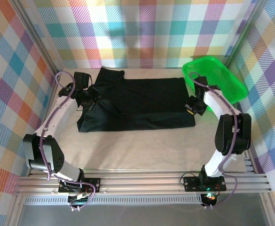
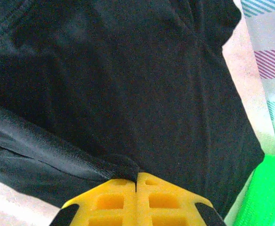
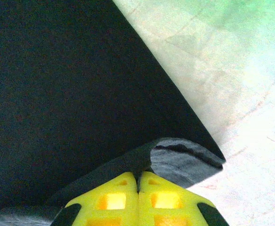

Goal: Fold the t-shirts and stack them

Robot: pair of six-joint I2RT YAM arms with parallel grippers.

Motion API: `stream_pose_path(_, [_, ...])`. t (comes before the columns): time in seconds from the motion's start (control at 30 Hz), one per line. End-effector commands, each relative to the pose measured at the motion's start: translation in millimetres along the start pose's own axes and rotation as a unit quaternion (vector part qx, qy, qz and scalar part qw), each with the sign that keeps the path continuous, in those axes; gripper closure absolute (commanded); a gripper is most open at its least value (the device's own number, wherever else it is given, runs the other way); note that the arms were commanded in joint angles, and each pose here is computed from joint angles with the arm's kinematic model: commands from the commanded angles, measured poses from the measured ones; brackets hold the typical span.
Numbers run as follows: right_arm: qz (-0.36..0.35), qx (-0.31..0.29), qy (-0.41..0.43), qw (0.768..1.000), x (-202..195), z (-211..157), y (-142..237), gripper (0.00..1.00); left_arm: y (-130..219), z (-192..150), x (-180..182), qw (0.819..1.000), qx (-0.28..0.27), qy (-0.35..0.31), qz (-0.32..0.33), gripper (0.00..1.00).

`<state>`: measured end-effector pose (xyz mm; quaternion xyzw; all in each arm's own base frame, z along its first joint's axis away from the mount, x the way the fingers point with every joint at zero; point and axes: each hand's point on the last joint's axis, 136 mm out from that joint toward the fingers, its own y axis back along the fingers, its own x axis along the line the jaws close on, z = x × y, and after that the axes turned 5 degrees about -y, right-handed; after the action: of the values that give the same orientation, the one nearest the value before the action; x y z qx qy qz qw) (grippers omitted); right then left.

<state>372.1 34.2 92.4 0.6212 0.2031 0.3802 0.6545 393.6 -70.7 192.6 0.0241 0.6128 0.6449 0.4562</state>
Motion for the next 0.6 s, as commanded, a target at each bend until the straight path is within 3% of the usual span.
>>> stream_pose_path(0.0, [-0.006,-0.008,0.0,1.0,4,12,0,1.0,-3,17,-10,1.0,-0.017,-0.015,-0.015,1.0])
stream_pose_path(0.57, [-0.04,-0.006,-0.017,0.999,0,25,-17,1.0,-37,44,-18,0.999,-0.014,-0.026,-0.016,1.0])
